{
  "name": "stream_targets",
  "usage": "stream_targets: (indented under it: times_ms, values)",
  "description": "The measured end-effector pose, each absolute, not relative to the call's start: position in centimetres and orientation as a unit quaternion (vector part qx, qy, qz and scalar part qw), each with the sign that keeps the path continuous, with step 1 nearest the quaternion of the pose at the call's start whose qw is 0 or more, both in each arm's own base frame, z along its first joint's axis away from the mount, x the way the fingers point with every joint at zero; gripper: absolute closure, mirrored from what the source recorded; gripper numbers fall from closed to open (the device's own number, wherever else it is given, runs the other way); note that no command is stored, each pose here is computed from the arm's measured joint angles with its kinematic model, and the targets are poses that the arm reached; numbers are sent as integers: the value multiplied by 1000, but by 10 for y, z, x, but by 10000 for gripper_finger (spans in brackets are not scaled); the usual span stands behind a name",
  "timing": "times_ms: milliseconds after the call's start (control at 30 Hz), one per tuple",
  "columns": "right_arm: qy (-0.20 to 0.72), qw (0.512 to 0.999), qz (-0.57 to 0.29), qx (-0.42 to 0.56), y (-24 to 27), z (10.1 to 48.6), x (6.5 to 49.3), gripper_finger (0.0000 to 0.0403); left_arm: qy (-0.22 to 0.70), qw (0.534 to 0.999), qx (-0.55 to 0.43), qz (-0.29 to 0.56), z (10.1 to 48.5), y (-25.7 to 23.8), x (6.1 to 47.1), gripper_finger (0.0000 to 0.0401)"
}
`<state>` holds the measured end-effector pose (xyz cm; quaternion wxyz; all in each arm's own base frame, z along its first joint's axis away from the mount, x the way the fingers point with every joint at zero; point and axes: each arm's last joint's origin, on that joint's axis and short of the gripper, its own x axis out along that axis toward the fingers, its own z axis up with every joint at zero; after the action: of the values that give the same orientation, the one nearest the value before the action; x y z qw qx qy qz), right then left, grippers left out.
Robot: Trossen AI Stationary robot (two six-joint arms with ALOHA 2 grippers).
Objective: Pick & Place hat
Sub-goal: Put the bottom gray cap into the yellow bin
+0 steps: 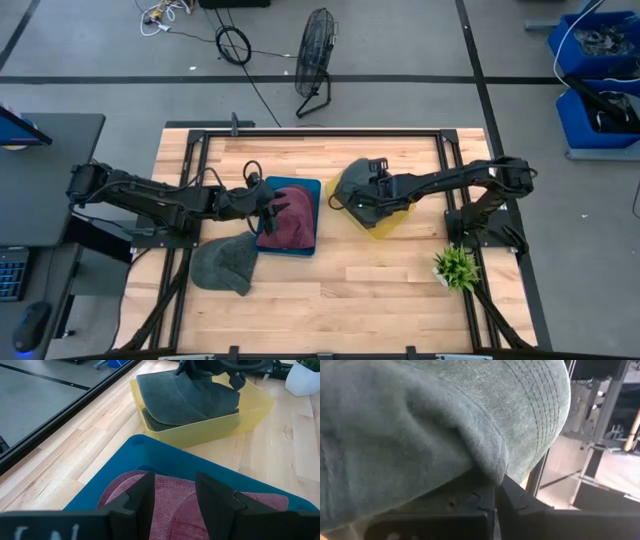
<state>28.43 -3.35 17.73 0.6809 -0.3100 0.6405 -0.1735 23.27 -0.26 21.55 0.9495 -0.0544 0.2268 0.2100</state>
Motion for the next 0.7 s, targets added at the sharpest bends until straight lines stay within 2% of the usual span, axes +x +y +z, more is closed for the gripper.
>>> stream_targets:
  times_ms: [233, 433, 600, 700]
  values:
    - [614, 707, -156, -313, -26, 180, 292, 401, 227, 949, -54, 210, 215, -3, 233, 256]
    - [595, 725, -149, -314, -19, 198, 303, 401, 227, 950, -53, 210, 215, -3, 233, 256]
    - [581, 767, -94, -257, -10, 205, 310, 401, 227, 950, -53, 210, 215, -3, 233, 256]
    - [583, 768, -101, -245, -7, 204, 309, 401, 227, 950, -53, 210, 215, -3, 233, 256]
